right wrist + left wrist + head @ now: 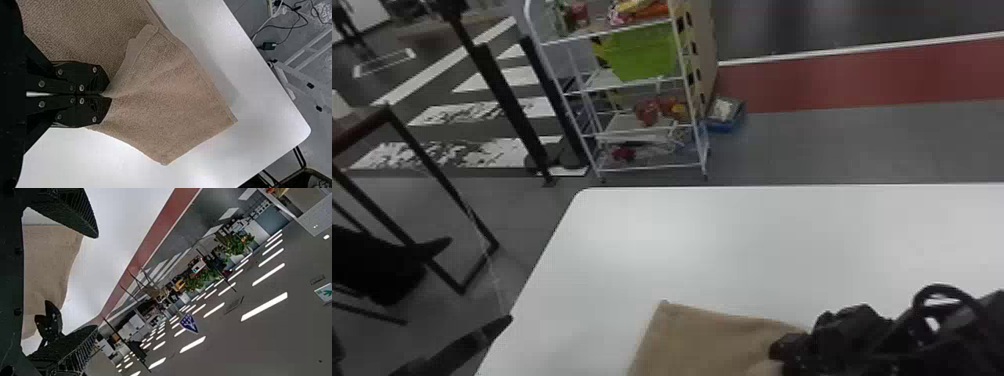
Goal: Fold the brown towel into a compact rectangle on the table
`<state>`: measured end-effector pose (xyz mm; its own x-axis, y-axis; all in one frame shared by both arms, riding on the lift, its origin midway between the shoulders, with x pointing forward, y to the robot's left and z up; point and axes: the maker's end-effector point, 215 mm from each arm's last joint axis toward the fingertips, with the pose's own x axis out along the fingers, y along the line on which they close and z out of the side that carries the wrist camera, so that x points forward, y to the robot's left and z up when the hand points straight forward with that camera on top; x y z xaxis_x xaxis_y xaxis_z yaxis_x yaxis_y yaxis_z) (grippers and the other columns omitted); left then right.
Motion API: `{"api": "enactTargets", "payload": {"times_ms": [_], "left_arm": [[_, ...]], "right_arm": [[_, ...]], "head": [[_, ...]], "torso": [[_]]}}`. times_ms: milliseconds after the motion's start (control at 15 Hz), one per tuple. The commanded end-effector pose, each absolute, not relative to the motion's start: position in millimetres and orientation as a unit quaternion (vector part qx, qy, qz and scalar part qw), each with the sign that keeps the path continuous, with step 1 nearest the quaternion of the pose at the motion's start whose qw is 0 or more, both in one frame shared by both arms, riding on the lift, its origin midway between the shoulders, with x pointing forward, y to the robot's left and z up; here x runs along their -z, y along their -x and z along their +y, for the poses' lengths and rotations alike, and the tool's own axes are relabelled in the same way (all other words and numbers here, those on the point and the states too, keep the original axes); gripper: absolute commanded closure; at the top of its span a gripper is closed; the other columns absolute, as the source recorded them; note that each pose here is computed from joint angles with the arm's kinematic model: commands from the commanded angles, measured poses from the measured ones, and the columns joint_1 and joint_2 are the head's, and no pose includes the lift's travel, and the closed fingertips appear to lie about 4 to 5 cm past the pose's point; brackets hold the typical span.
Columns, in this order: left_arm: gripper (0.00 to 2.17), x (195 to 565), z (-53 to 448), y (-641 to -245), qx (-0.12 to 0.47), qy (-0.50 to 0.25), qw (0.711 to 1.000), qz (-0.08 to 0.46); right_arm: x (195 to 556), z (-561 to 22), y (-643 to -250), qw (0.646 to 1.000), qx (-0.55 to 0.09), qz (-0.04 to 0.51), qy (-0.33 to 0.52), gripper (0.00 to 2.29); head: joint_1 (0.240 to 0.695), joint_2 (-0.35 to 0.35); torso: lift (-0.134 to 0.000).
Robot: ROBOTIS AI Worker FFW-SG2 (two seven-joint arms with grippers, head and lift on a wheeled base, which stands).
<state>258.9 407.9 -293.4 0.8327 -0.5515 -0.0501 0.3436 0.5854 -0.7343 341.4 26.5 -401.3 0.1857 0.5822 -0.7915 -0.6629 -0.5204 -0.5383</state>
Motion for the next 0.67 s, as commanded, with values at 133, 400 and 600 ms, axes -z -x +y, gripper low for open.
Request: {"api": "enactTargets", "payload": {"times_ms": [133,400,600], "left_arm": [[0.06,295.5,405.7,-259.8,0.260,0.375,0.879,0.135],[0.06,299.0,402.3,-262.1,0.262,0.375,0.878,0.140],[0.06,296.9,401.4,-265.0,0.265,0.373,0.879,0.137]], "right_arm": [[413.2,2.9,-338.4,0.492,-0.631,0.065,0.596,1.30],[417.4,0.7,-334.9,0.490,-0.634,0.068,0.595,1.30],[372.7,-18.9,-329.5,0.515,-0.610,0.047,0.600,1.30]], "head": [[0.695,0.350],[0.695,0.350],[0.695,0.350]], "torso": [[-0.122],[-0.122],[-0.122]]}}
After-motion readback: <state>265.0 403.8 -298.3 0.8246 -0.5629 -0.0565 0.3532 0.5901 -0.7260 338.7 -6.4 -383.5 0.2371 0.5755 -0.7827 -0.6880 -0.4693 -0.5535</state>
